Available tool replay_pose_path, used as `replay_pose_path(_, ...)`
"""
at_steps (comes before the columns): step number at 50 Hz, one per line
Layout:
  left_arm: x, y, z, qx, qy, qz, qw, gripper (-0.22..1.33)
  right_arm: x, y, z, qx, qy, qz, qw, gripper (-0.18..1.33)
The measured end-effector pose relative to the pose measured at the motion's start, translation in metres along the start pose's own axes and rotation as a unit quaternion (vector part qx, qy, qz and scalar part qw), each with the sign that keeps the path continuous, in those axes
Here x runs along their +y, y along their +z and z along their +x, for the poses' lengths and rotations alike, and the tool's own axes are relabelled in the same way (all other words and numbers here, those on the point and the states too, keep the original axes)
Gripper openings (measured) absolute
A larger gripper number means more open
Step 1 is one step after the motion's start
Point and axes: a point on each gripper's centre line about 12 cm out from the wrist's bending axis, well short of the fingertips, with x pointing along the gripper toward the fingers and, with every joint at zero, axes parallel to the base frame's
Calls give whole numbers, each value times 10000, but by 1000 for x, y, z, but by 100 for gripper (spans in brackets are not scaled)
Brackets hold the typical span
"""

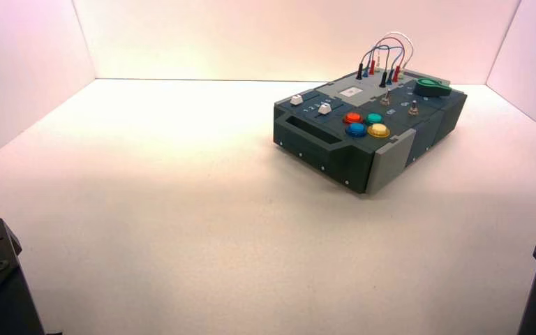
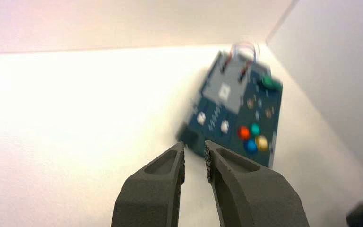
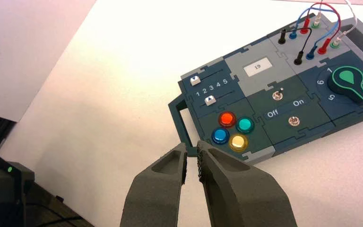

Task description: Turn the knob to position 2.

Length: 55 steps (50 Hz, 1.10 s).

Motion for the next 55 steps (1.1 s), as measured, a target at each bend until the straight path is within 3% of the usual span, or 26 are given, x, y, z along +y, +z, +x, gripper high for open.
replay_pose_path(7, -14, 2, 24, 410, -173, 223, 9988, 29, 0, 0, 2, 28, -6, 16, 10000, 27)
replay_pose_path(12, -21, 5, 39, 618, -251, 363, 9971, 24, -1, 1, 4, -3, -18, 32, 10000, 28)
replay_pose_path(19, -34, 9, 67, 1042, -345, 577, 9923, -12, -1, 4, 6, -82, -22, 144, 9999, 29)
replay_pose_path(24, -38, 9, 84, 1358, -365, 650, 9879, -14, -3, 6, 5, -157, -53, 213, 9996, 29)
replay_pose_path(36, -56, 3, 120, 2026, -568, 1110, 9713, -16, -24, 5, 6, -209, -426, 569, 9973, 29)
replay_pose_path(55, -71, -17, 175, 2933, -657, 1172, 9465, -15, -29, 8, 14, 126, -576, 418, 9974, 30)
